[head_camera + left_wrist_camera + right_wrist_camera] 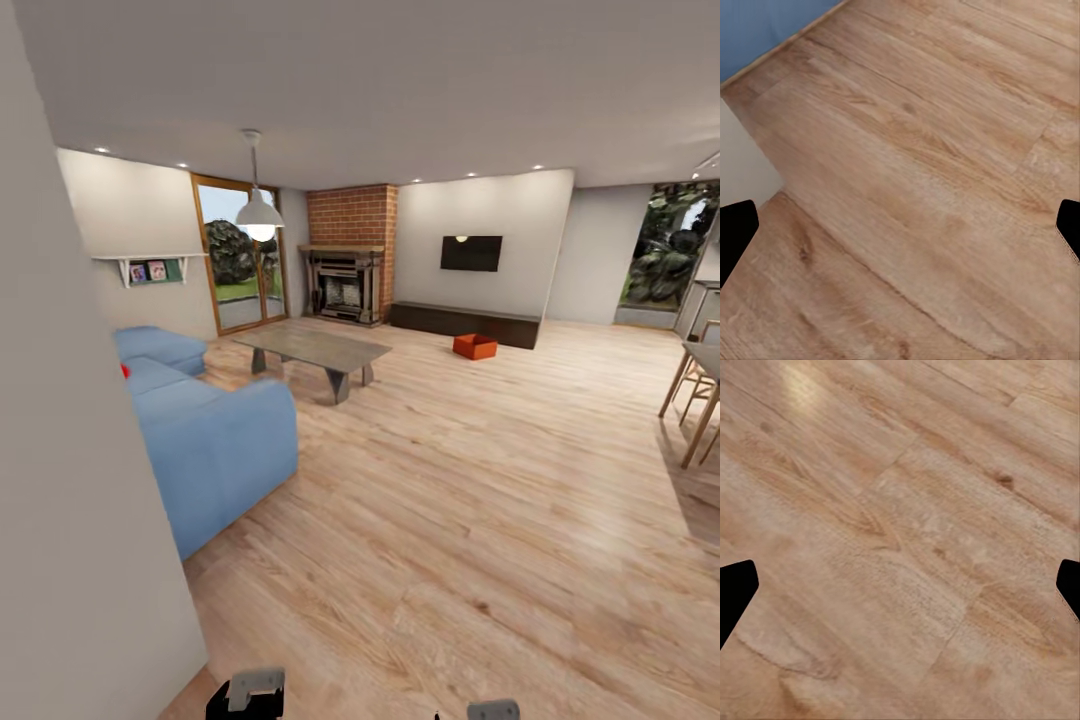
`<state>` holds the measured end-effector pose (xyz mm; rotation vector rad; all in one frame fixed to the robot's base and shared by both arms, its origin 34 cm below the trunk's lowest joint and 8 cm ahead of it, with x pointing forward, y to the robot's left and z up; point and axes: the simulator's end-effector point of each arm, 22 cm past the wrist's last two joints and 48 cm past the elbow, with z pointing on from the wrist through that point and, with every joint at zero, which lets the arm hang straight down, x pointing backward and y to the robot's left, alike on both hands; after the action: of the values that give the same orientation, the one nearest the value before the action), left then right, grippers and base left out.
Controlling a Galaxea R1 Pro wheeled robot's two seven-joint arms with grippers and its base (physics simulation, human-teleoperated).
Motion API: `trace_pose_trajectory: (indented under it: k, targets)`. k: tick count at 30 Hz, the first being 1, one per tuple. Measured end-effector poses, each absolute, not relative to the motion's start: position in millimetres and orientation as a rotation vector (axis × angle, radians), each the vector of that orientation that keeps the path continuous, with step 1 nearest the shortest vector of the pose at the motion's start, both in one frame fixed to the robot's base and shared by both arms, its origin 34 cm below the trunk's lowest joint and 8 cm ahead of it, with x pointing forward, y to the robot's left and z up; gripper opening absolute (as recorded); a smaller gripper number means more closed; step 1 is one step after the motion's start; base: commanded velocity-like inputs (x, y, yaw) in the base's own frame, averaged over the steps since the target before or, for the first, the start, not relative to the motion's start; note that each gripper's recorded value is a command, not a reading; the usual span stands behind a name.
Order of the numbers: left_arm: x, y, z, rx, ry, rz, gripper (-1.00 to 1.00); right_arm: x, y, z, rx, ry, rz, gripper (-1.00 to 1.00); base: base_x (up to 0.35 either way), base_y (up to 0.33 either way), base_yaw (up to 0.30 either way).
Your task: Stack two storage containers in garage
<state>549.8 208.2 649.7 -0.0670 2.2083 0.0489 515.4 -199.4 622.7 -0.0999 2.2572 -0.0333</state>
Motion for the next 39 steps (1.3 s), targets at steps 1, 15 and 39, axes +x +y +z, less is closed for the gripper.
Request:
trace_pose_trajectory:
  k: [1,15,39]
  targets:
    - [549.8,208.2,649.7,-0.067,2.208,0.049,1.0,515.4,-199.4,622.7,-0.1,2.257,-0.033,1.0,0.335,-0.074,-0.019]
    - [549.8,208.1,649.7,-0.067,2.208,0.049,1.0,515.3,-199.8,622.7,-0.098,2.257,-0.034,1.0,0.335,-0.041,-0.224]
    - [549.7,209.3,649.5,-0.066,2.208,0.051,1.0,515.4,-199.5,622.7,-0.099,2.257,-0.033,1.0,0.335,0.0,-0.148]
